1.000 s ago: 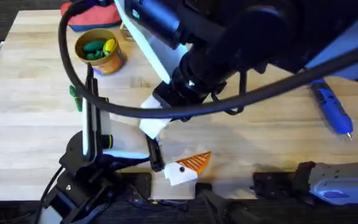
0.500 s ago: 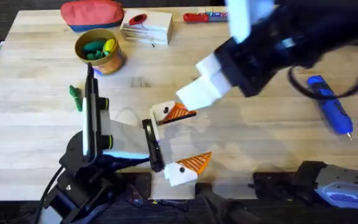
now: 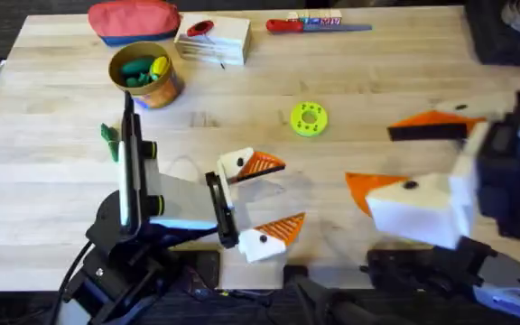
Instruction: Pick up the gripper from the table and insert it into the empty holder that is missing its gripper. Then pick up a screw, insert it into the mounting hole, and use the screwdriver to tighten it. Finally, clean up the table by picking up the vegetable and placing it into the bucket.
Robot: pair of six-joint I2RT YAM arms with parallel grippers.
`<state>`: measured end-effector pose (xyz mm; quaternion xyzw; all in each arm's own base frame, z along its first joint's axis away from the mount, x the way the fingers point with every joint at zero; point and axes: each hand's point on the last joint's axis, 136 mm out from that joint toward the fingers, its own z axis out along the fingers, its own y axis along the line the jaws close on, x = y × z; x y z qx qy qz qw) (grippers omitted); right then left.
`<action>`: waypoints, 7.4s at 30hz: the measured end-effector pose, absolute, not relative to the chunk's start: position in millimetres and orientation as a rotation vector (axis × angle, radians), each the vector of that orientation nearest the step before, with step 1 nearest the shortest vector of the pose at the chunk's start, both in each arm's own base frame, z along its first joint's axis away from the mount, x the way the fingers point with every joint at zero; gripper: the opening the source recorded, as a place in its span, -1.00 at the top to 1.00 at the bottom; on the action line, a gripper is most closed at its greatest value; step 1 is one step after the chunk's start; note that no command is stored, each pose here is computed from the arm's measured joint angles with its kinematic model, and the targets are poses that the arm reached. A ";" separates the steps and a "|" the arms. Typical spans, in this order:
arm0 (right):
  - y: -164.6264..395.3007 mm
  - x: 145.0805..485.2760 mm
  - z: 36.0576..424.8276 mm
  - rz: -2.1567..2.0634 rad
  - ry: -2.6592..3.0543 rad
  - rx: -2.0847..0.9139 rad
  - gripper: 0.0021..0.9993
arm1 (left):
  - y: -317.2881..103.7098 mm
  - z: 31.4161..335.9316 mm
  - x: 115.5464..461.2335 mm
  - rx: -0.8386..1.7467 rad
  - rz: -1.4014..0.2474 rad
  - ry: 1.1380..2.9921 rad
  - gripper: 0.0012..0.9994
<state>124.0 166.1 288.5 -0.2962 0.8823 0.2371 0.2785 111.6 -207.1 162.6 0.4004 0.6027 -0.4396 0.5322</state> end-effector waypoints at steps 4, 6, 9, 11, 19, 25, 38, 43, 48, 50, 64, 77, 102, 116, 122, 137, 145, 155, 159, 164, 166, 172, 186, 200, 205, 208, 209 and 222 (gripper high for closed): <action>155.9 112.7 285.4 0.667 2.362 -0.758 -0.99 | -206.1 162.9 114.8 0.943 -1.030 1.439 -0.01; 153.7 110.3 281.3 0.669 2.379 -0.746 -0.99 | -205.8 162.9 115.8 0.940 -1.024 1.440 0.48; 152.3 108.7 275.7 0.663 2.404 -0.741 -0.99 | -205.4 162.9 117.0 0.936 -1.015 1.441 0.97; 153.2 107.5 274.2 0.670 2.412 -0.746 -0.99 | -205.2 162.8 117.6 0.933 -1.013 1.442 0.97; 155.7 104.1 274.5 0.698 2.414 -0.760 -0.99 | -205.0 162.9 118.1 0.931 -1.010 1.443 0.97; 155.5 103.9 269.9 0.693 2.427 -0.762 -0.99 | -205.0 162.9 118.1 0.930 -1.010 1.443 0.97; 57.9 167.9 262.0 0.057 2.436 -0.148 -0.99 | -205.0 162.9 118.1 0.930 -1.010 1.443 0.97; 9.9 194.9 259.2 -0.225 2.443 0.051 -0.99 | -205.0 162.9 118.1 0.930 -1.010 1.443 0.97; -32.3 231.2 244.4 -0.376 2.500 0.244 -0.98 | -204.9 162.9 118.2 0.930 -1.010 1.443 0.97; -50.9 245.7 236.2 -0.406 2.519 0.326 -0.99 | -204.9 162.8 118.2 0.930 -1.010 1.443 0.97; -143.9 261.9 141.8 -0.516 2.963 0.068 -0.99 | -204.9 162.7 118.2 0.930 -1.010 1.444 0.97; -176.5 277.0 63.6 -0.235 3.086 -0.161 -0.99 | -204.7 162.8 118.8 0.927 -1.007 1.445 0.97; -165.7 280.2 34.0 -0.076 3.118 -0.269 0.41 | -204.5 162.7 119.3 0.925 -1.004 1.446 0.97; -172.5 287.0 39.6 -0.111 3.113 -0.185 0.98 | -204.6 162.7 119.3 0.925 -1.005 1.446 0.97; -186.9 312.5 70.8 -0.199 3.006 -0.051 0.99 | -204.5 162.7 119.3 0.925 -1.004 1.446 0.97; -186.0 328.9 222.4 -0.394 2.500 0.263 0.99 | -204.5 162.7 119.4 0.925 -1.004 1.446 0.97; -125.7 332.7 296.0 -0.311 2.253 0.195 0.99 | -204.5 162.7 119.4 0.925 -1.004 1.446 0.97; -13.5 302.1 394.6 -0.021 1.783 -0.036 0.99 | -204.5 162.7 119.4 0.925 -1.004 1.446 0.97; 41.1 277.1 397.9 0.192 1.626 -0.164 0.99 | -204.5 162.7 119.4 0.925 -1.004 1.446 0.97; 101.7 245.5 381.2 0.439 1.498 -0.334 0.99 | -204.5 162.7 119.3 0.925 -1.004 1.446 0.97; 119.5 235.9 376.6 0.509 1.463 -0.385 0.99 | -204.5 162.7 119.5 0.922 -1.006 1.449 0.97; 175.2 201.5 374.0 0.732 1.397 -0.555 0.99 | -203.5 162.6 122.0 0.895 -1.011 1.467 0.97; 273.0 170.5 375.2 1.002 1.272 -0.789 0.99 | -203.4 162.6 122.5 0.891 -1.010 1.469 0.97; 280.0 167.8 371.7 1.041 1.288 -0.792 0.99 | -203.2 162.5 122.9 0.896 -1.000 1.464 0.97; 285.3 169.4 365.0 1.050 1.308 -0.805 0.99 | -203.2 162.6 122.9 0.896 -1.000 1.464 0.97; 287.1 170.1 361.4 1.052 1.320 -0.812 0.99 | -203.2 162.6 122.9 0.896 -1.000 1.464 0.97; 287.2 169.9 361.4 1.053 1.320 -0.813 0.99 | -203.2 162.6 122.9 0.896 -1.000 1.464 0.97; 287.9 170.3 353.0 1.052 1.358 -0.822 0.99 | -203.2 162.6 122.9 0.896 -1.000 1.464 0.97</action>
